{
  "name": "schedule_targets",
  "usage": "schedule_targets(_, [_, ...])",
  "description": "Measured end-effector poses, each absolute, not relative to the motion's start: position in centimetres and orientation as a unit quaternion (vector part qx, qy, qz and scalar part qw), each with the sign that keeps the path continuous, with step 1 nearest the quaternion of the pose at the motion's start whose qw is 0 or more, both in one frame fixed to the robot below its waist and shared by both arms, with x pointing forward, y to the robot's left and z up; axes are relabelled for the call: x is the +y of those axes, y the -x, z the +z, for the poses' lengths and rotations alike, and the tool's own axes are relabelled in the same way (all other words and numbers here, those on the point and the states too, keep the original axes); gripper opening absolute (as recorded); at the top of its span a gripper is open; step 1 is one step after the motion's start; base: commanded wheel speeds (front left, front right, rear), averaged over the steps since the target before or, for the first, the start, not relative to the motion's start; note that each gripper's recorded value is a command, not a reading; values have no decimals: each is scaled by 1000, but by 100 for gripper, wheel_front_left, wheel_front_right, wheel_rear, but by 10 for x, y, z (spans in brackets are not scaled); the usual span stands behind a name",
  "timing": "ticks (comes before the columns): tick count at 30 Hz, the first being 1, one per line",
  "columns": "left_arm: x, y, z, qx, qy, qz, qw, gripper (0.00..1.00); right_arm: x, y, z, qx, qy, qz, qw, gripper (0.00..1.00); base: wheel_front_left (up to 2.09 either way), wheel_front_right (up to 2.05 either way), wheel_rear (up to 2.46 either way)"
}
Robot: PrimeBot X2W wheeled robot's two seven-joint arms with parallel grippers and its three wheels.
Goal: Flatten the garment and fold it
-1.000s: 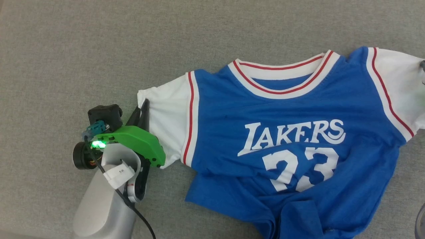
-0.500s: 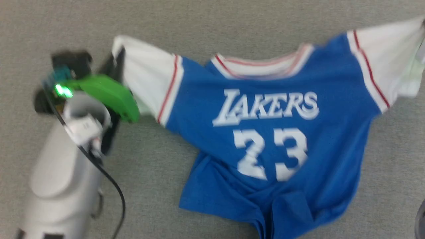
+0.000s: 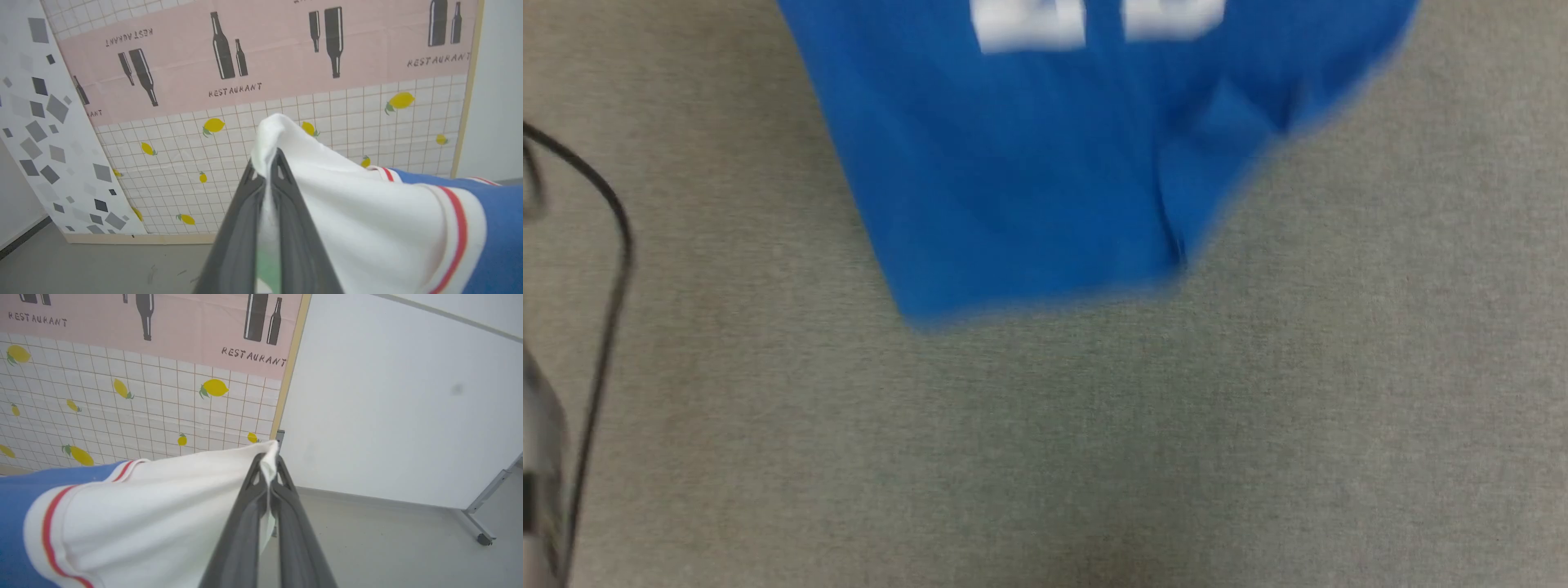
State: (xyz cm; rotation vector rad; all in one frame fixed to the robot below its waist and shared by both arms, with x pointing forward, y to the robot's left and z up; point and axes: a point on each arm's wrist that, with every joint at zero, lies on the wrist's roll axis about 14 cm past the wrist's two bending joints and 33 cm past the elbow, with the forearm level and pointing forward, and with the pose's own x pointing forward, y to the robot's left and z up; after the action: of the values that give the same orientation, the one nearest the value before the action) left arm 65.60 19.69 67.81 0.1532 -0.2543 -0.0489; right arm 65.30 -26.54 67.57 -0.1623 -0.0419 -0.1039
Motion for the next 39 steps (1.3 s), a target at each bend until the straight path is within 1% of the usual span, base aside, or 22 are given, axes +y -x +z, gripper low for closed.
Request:
schedule_targets(3, [200, -667, 715, -192, -59, -4, 980, 0, -258, -660, 714, -87, 117, -48, 988, 0, 0, 0, 0])
schedule_targets(6, [202, -671, 749, -261, -37, 12, 964, 0, -248, -661, 755, -159, 143, -44, 976, 0, 0, 0, 0])
schedule_targets(9, [202, -670, 768, -308, -34, 19, 950, 0, -240, -658, 789, -222, 160, -40, 961, 0, 0, 0, 0])
schedule_targets(12, [203, -671, 768, -324, -25, 22, 945, 0, -234, -658, 801, -254, 164, -33, 953, 0, 0, 0, 0])
schedule_targets(14, [206, -674, 760, -314, -24, 23, 949, 0, -233, -663, 795, -250, 162, -29, 954, 0, 0, 0, 0])
schedule_targets(17, [208, -681, 721, -262, -26, 15, 965, 0, -228, -674, 769, -225, 153, -14, 962, 0, 0, 0, 0])
schedule_targets(20, [207, -683, 652, -173, -35, -1, 984, 0, -226, -682, 711, -162, 137, 7, 977, 0, 0, 0, 0])
schedule_targets(23, [206, -671, 590, -91, -38, -15, 995, 0, -222, -677, 654, -102, 117, 29, 987, 0, 0, 0, 0])
schedule_targets(25, [208, -658, 554, -42, -22, -20, 999, 0, -220, -668, 623, -69, 99, 40, 992, 0, 0, 0, 0])
schedule_targets(28, [208, -628, 506, 25, -6, -31, 999, 0, -219, -646, 579, -16, 70, 53, 996, 0, 0, 0, 0])
schedule_targets(32, [206, -574, 455, 103, 61, -27, 992, 0, -221, -600, 522, 77, 32, 60, 995, 0, 0, 0, 0])
schedule_targets(36, [189, -511, 422, 163, 139, -25, 977, 0, -231, -547, 491, 143, 11, 50, 988, 0, 0, 0, 0])
schedule_targets(39, [177, -468, 410, 197, 173, -24, 965, 0, -241, -505, 473, 186, -3, 35, 982, 0, 0, 0, 0])
